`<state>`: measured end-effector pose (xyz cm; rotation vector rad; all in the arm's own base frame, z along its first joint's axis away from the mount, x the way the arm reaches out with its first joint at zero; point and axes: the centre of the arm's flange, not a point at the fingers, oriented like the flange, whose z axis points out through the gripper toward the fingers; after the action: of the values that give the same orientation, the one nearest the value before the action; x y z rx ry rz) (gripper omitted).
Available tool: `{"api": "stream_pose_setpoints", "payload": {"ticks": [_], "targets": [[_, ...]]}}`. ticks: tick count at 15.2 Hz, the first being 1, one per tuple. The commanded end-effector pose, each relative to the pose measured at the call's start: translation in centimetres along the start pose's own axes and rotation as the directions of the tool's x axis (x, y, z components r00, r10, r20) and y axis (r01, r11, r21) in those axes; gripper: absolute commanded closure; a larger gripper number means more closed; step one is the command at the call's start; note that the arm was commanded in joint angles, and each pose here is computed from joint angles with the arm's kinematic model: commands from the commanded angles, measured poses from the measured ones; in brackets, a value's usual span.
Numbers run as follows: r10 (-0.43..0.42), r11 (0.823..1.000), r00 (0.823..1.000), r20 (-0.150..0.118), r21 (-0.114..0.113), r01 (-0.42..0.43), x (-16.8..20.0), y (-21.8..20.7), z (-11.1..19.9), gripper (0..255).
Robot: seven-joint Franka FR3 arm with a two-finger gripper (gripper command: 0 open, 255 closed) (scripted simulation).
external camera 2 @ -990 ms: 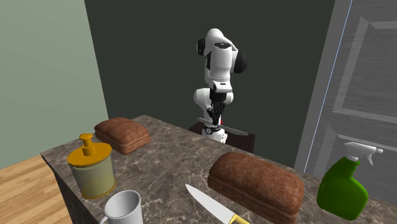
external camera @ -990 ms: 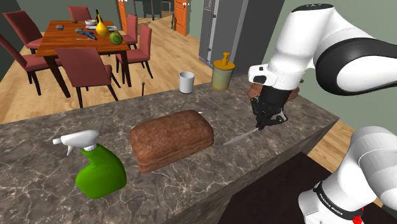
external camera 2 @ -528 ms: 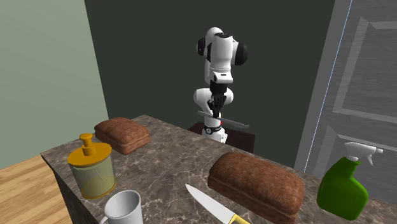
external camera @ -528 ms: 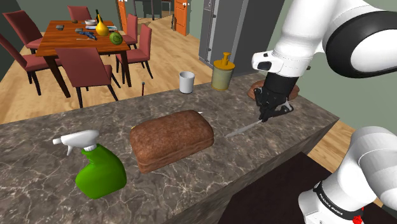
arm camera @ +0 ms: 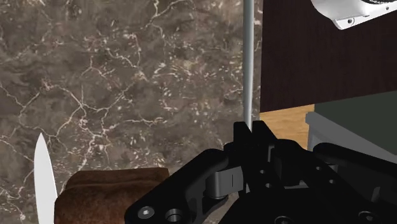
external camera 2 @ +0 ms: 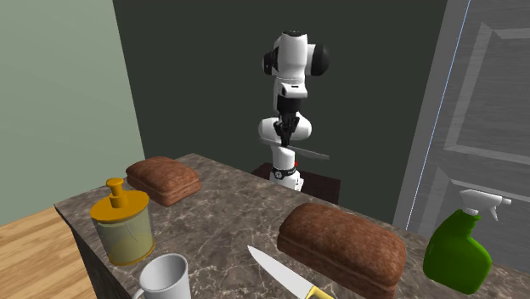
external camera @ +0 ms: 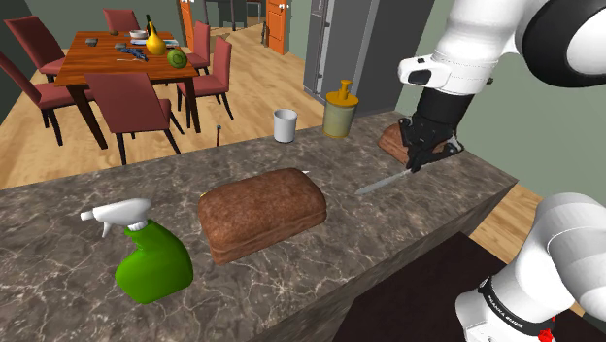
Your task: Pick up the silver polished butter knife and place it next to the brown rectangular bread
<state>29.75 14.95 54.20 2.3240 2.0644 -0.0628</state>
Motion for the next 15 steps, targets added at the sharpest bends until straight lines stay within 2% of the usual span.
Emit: {"api": "stream_pose_setpoints", "payload": {"ticks": [1, 15], "targets": [[0.000, 1.000, 1.000, 0.000, 0.000, 0.000, -2.5, -0.3, 0.2, 255], [0.000, 1.000, 1.000, 0.000, 0.000, 0.000, -20.9, -2.3, 1.1, 255]]}}
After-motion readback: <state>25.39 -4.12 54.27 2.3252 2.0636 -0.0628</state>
